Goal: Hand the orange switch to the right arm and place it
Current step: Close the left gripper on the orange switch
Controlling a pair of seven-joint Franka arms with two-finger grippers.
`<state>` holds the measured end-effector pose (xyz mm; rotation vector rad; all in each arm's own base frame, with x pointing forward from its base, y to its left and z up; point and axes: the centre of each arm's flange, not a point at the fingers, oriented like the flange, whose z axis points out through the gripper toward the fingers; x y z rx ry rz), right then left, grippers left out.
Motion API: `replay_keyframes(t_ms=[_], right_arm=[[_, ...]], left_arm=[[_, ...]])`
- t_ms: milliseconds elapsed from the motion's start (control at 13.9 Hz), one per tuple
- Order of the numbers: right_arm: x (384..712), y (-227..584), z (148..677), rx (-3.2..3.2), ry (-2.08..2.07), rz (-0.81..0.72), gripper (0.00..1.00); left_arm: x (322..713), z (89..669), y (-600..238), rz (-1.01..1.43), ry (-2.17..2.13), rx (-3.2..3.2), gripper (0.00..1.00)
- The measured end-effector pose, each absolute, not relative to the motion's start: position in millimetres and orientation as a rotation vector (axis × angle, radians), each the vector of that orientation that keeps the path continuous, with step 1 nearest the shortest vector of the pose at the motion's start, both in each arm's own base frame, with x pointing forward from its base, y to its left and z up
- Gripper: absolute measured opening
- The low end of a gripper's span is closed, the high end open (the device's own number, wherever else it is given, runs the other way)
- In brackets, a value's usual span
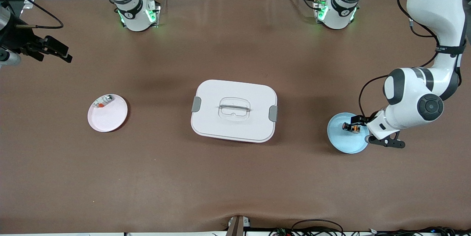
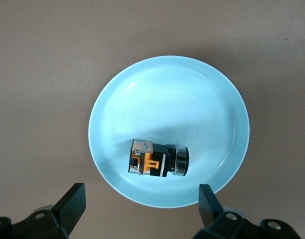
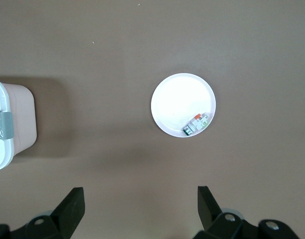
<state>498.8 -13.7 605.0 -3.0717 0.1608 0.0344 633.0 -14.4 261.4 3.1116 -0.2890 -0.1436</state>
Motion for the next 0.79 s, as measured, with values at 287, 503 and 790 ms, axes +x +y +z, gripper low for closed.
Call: replay_keyframes(t_ms=[287, 503, 790], right_arm=[[499, -14, 605, -3.072, 0.161, 0.035, 1.0], [499, -14, 605, -3.072, 0.161, 0.036, 1.0], [499, -14, 605, -3.072, 0.161, 0.036, 1.0]], left_arm=[[619, 237, -18, -0.111, -0.297, 3.11, 1.0], [612, 221, -21, -0.099, -0.322, 3.115, 1.0], [613, 203, -24, -0.078, -0.398, 3.138, 1.0]])
